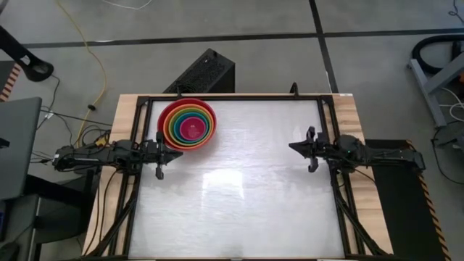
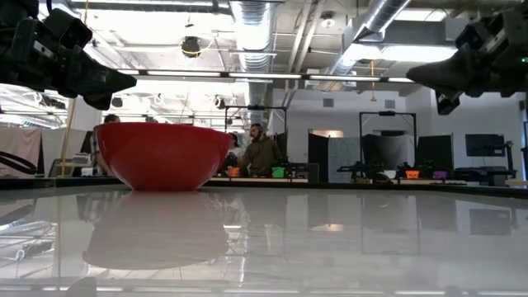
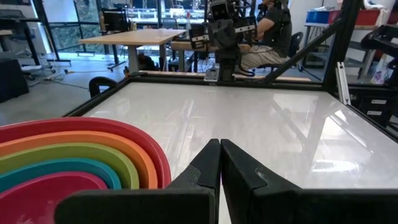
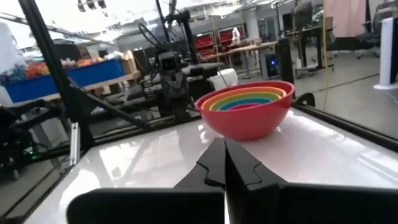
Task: Nest bowls inside each other
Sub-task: Return to Home Position
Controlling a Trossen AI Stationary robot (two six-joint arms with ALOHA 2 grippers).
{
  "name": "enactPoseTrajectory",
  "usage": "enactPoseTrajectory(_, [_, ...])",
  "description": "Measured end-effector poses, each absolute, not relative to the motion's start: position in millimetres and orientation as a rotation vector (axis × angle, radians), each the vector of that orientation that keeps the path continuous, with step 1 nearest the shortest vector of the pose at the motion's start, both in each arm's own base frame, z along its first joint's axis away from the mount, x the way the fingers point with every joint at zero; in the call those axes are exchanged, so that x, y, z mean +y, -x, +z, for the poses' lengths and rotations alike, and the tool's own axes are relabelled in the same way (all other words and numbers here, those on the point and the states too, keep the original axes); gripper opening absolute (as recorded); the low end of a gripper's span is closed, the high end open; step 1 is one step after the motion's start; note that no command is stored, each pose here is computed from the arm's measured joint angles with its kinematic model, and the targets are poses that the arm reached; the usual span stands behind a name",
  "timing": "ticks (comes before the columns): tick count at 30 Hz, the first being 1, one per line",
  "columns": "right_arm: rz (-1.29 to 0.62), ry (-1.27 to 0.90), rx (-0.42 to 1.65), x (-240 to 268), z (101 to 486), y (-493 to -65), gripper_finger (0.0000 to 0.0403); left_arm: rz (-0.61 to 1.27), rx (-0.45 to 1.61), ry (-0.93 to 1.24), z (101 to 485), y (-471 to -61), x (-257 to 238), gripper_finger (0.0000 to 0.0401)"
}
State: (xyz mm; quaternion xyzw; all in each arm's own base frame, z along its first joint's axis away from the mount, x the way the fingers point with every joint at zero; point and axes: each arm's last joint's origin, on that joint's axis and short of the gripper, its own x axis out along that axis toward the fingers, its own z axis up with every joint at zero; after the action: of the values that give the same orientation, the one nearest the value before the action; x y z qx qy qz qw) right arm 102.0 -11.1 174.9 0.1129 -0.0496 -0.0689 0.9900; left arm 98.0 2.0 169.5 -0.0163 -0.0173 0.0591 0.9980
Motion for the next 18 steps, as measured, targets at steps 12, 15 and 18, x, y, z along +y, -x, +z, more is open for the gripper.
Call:
enactPoseTrajectory(12, [-0.156,-0.226,0.013,-9.9,163.9,-102.3,0.0018,0.118,-0.035,0.033,169.5,-98.0,2.0,0.0000])
enactPoseTrajectory(15, [-0.159,-0.226,0.035,-10.2,161.9,-102.8,0.0023,0.118,-0.034,0.033,169.4,-98.0,2.0,0.0000])
enactPoseTrajectory(18, [-0.162,-0.227,0.053,-10.3,160.3,-103.6,0.0027,0.118,-0.034,0.033,169.5,-98.0,2.0,0.0000])
